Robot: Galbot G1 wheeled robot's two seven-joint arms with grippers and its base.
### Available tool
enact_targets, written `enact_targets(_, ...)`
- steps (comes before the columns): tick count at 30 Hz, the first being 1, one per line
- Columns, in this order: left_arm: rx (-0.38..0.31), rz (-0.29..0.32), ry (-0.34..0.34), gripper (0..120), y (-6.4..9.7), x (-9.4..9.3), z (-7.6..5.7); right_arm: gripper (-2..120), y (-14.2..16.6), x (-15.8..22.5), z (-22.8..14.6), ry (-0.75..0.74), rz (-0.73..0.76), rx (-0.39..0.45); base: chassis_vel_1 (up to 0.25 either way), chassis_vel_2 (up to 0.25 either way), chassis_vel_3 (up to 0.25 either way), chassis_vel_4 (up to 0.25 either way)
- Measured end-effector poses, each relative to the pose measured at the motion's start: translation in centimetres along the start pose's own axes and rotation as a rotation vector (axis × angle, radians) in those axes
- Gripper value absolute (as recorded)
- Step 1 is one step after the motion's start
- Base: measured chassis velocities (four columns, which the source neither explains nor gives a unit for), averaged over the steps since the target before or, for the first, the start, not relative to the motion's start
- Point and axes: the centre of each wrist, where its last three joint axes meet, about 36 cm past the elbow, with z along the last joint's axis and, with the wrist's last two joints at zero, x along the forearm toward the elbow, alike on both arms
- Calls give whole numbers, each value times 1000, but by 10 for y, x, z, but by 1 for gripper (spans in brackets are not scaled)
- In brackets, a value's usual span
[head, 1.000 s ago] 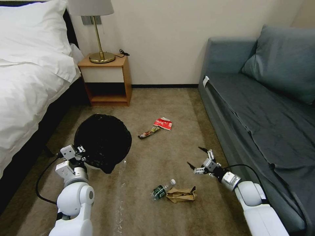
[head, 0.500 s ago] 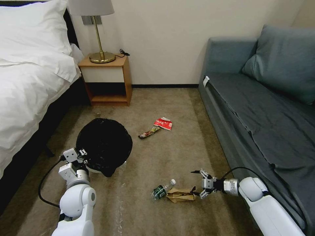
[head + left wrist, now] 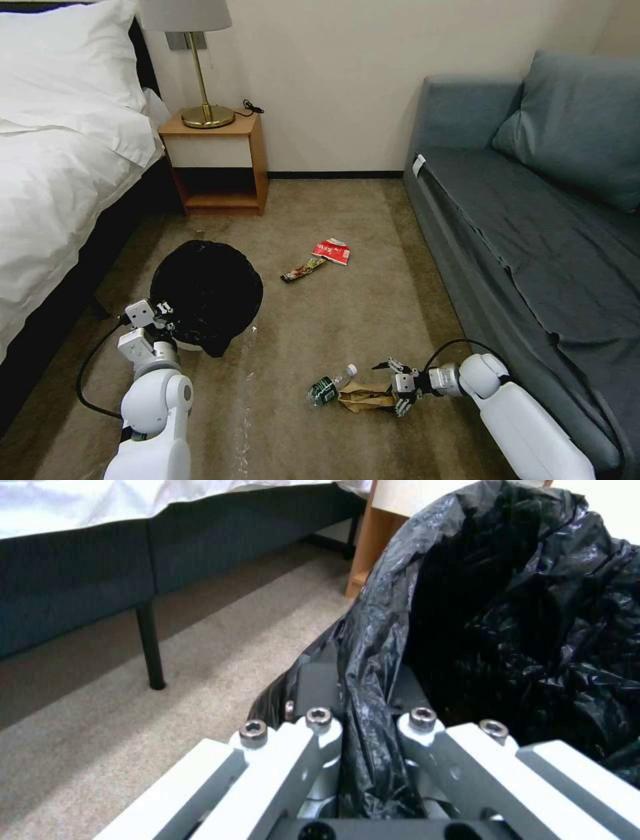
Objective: Pick up the trash bin, then pick up the garbage on the floor and place it into the trash bin.
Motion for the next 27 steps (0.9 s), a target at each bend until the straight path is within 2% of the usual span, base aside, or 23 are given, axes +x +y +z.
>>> enact_targets(8,-1,-14,2,4,7,0,0,100,-13,-24,3,-12,-24,12,0,0,0,0)
enact_targets(10,1,-16,-1,4,8,0,-1,96,-11,-29,7,-12,-27,1,0,0,0,0)
enact_targets(12,2,-17,-3,4,9,0,-2,85,-6,-31,12,-16,-27,-19,0,0,0,0)
enact_targets(14,2,-18,-3,4,10,0,-2,82,-4,-31,14,-17,-28,-25,0,0,0,0)
enact_targets(16,4,-17,-5,4,9,-1,-3,72,1,-32,17,-19,-29,-36,0,0,0,0)
enact_targets(17,4,-17,-5,4,9,-1,-3,72,1,-32,17,-19,-29,-36,0,0,0,0)
enact_targets(18,4,-14,-5,4,7,-2,-3,64,2,-30,18,-22,-24,-42,0,0,0,0)
enact_targets(20,5,-12,-5,4,7,-2,-3,61,2,-30,19,-23,-22,-44,0,0,0,0)
enact_targets(22,4,-10,-4,4,5,-3,-3,48,2,-28,20,-25,-13,-45,0,0,0,0)
enact_targets(24,3,-10,-3,4,5,-4,-2,47,2,-28,20,-26,-11,-45,0,0,0,0)
enact_targets(26,0,-7,4,4,3,-4,0,33,3,-26,22,-28,-3,-50,0,0,0,0)
enact_targets(27,0,-7,4,4,3,-4,0,33,3,-26,22,-28,-3,-50,0,0,0,0)
